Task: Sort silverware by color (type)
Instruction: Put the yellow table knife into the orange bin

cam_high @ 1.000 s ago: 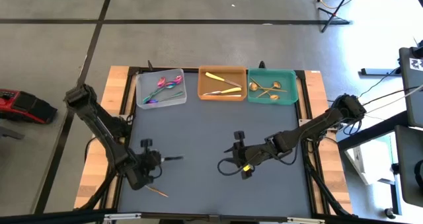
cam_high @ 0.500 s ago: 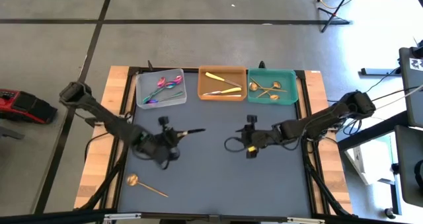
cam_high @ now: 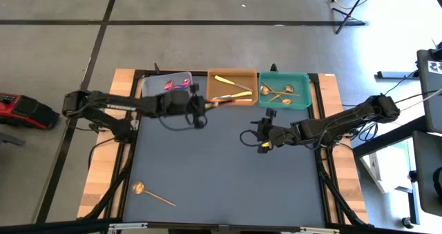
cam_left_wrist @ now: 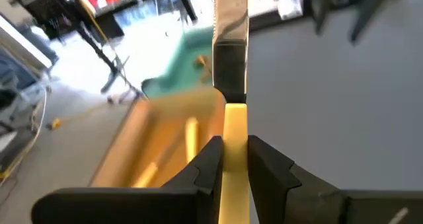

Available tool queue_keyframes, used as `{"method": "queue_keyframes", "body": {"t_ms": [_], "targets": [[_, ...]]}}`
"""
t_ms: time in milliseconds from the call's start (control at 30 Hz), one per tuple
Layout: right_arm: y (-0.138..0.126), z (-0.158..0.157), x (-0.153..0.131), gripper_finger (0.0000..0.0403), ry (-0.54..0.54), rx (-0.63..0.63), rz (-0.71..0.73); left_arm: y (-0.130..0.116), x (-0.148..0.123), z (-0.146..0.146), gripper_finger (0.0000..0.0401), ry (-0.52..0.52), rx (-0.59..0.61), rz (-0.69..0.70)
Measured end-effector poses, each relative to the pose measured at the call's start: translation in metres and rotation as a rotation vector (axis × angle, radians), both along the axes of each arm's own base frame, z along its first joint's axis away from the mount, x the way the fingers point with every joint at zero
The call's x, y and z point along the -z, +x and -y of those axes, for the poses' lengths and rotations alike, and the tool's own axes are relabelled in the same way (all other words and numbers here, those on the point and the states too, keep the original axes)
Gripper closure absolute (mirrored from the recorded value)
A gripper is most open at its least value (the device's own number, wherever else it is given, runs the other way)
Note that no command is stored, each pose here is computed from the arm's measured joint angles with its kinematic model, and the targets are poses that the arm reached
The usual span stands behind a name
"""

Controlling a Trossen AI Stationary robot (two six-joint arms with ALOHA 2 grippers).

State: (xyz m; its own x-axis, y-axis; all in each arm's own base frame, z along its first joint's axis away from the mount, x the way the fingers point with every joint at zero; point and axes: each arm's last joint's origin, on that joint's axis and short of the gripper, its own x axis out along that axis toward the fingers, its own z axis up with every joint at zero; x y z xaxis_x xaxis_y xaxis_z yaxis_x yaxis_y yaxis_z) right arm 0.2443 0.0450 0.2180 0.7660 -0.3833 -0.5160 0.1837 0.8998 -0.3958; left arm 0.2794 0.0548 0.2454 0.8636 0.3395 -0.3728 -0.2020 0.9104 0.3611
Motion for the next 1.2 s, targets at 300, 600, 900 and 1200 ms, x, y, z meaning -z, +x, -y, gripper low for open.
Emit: {"method": "queue_keyframes", "body": {"t_ms": [300, 600, 900, 1200], "targets": [[0.001, 0.014, -0.002, 0.0261, -0.123, 0.134, 0.007, 0.014, 0.034, -0.082, 0.0348, 0.038, -0.045, 0.094], [0.004, 0.05, -0.001, 0.0261, -0.063, 0.211, -0.011, 0.018, 0.064, -0.127, 0.0348, 0.025, -0.166, 0.133], [0.005, 0.068, 0.001, 0.0261, 0.075, 0.173, -0.006, 0.032, 0.08, -0.127, 0.0318, -0.016, -0.195, 0.071], [0.007, 0.065, 0.001, 0.0261, 0.163, 0.127, 0.015, 0.04, 0.051, -0.091, 0.0265, -0.075, -0.184, -0.196]]}}
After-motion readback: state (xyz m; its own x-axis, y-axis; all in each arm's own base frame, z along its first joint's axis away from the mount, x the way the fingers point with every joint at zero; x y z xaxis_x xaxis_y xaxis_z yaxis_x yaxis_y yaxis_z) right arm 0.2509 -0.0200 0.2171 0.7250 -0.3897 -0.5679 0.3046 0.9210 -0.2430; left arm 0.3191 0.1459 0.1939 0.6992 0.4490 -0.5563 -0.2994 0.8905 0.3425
